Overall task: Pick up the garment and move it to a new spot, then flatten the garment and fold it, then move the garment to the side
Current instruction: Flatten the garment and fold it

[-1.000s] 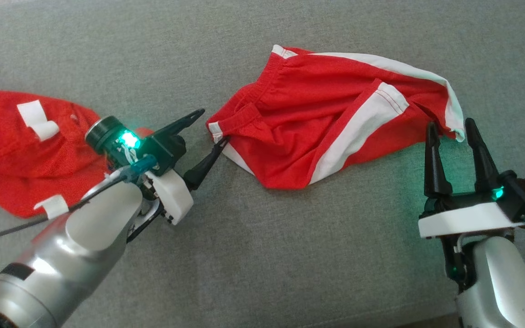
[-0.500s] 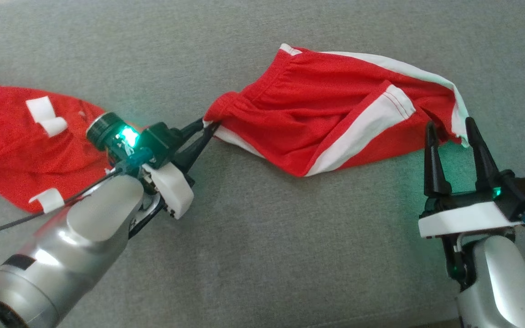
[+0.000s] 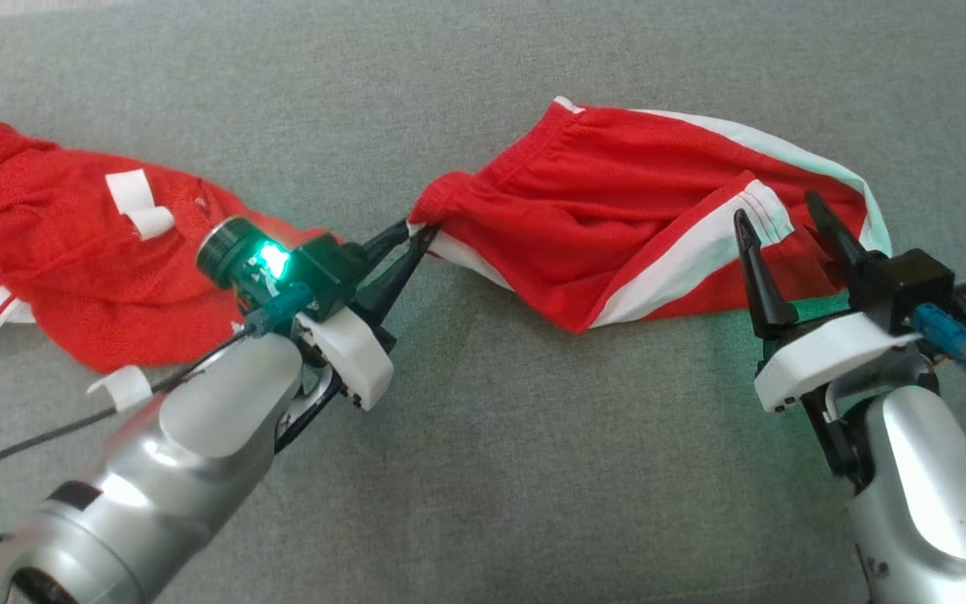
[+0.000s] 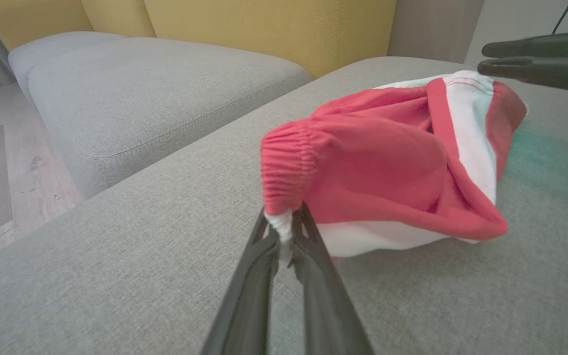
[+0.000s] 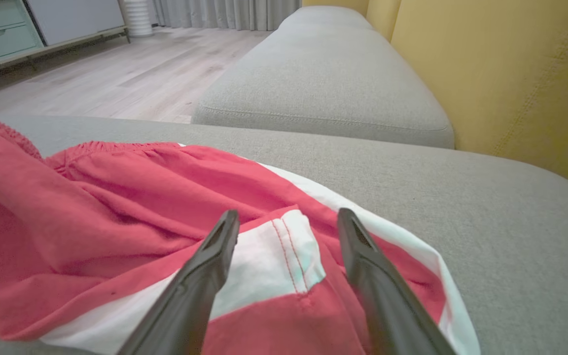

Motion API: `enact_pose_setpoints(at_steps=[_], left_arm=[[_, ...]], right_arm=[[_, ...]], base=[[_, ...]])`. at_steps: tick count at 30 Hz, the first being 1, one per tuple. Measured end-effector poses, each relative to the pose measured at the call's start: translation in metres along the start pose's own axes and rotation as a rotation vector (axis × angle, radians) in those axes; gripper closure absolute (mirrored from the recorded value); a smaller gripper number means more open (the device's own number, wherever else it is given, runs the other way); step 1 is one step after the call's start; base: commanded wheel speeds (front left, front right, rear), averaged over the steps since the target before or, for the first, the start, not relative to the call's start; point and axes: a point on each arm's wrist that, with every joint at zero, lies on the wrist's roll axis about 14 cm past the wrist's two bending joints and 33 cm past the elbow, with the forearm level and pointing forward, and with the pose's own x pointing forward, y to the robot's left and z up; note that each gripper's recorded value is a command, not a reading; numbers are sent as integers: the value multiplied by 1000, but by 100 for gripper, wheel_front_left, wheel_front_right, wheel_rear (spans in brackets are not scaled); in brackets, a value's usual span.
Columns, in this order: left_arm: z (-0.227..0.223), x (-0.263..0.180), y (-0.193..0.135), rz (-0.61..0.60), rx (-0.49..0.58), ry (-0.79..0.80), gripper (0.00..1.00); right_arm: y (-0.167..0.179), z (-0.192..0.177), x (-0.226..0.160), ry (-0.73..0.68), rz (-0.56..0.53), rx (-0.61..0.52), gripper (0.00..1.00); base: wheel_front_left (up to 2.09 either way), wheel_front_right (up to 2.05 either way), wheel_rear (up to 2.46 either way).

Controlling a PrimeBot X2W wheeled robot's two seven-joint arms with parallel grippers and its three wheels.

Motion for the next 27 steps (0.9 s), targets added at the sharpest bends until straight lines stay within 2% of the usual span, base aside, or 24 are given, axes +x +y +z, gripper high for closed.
enact_pose_setpoints(at_steps=[18, 27], left_arm=[[1, -4, -4, 7, 0, -7, 100], [-7, -3, -3, 3, -11, 6, 100]], right_arm=[[2, -15, -8, 116, 45, -3, 0], [10, -17, 5, 140, 78, 2, 0]], base=[[0, 0, 0], [0, 0, 0]])
